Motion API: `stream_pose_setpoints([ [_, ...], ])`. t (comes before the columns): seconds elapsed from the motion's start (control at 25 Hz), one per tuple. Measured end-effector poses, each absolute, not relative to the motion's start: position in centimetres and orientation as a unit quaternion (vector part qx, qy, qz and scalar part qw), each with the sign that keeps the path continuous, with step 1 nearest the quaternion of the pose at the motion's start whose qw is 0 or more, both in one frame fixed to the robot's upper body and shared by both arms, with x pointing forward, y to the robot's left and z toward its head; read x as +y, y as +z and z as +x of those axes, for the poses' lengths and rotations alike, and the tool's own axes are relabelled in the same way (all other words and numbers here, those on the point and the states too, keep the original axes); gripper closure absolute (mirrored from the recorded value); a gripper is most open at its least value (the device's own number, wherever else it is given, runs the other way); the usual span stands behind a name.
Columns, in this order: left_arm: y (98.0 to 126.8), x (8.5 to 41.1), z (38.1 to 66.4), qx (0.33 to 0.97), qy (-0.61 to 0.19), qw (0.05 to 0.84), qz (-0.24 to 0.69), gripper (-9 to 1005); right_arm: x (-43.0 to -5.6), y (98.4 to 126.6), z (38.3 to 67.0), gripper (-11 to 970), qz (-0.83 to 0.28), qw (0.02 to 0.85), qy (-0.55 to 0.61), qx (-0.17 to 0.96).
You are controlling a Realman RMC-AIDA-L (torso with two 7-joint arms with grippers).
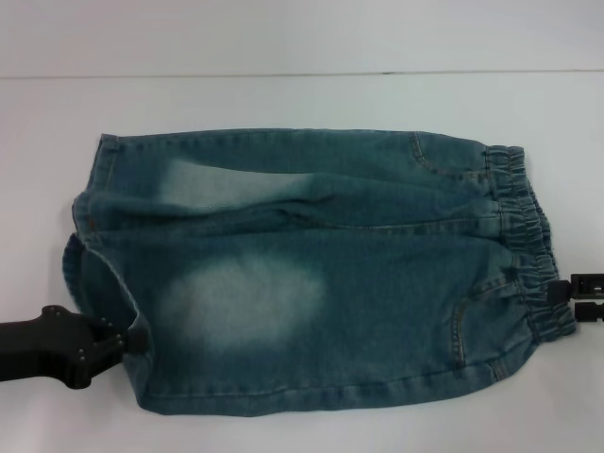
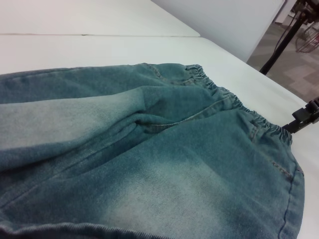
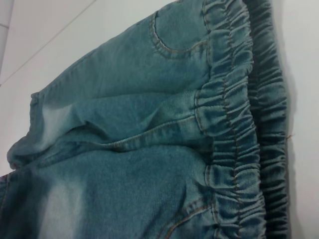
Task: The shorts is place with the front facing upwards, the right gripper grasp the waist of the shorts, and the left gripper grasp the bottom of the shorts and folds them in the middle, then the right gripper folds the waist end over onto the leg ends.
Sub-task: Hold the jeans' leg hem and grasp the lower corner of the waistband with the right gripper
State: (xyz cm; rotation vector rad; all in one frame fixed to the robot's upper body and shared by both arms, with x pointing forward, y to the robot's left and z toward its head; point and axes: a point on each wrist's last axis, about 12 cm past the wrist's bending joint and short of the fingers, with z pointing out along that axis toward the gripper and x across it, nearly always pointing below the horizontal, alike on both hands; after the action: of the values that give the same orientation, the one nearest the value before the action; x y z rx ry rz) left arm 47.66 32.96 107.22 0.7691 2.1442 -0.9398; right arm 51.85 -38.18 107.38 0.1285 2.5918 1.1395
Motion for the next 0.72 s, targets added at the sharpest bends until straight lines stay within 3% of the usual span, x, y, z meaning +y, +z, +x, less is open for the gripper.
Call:
stream_pose_setpoints([
  [0.72, 107.2, 32.9, 47.6, 0.82, -0.361, 0.332, 0.295, 949, -36.9, 107.3, 52.3, 174, 0.032, 0.148, 0.413, 0.898],
])
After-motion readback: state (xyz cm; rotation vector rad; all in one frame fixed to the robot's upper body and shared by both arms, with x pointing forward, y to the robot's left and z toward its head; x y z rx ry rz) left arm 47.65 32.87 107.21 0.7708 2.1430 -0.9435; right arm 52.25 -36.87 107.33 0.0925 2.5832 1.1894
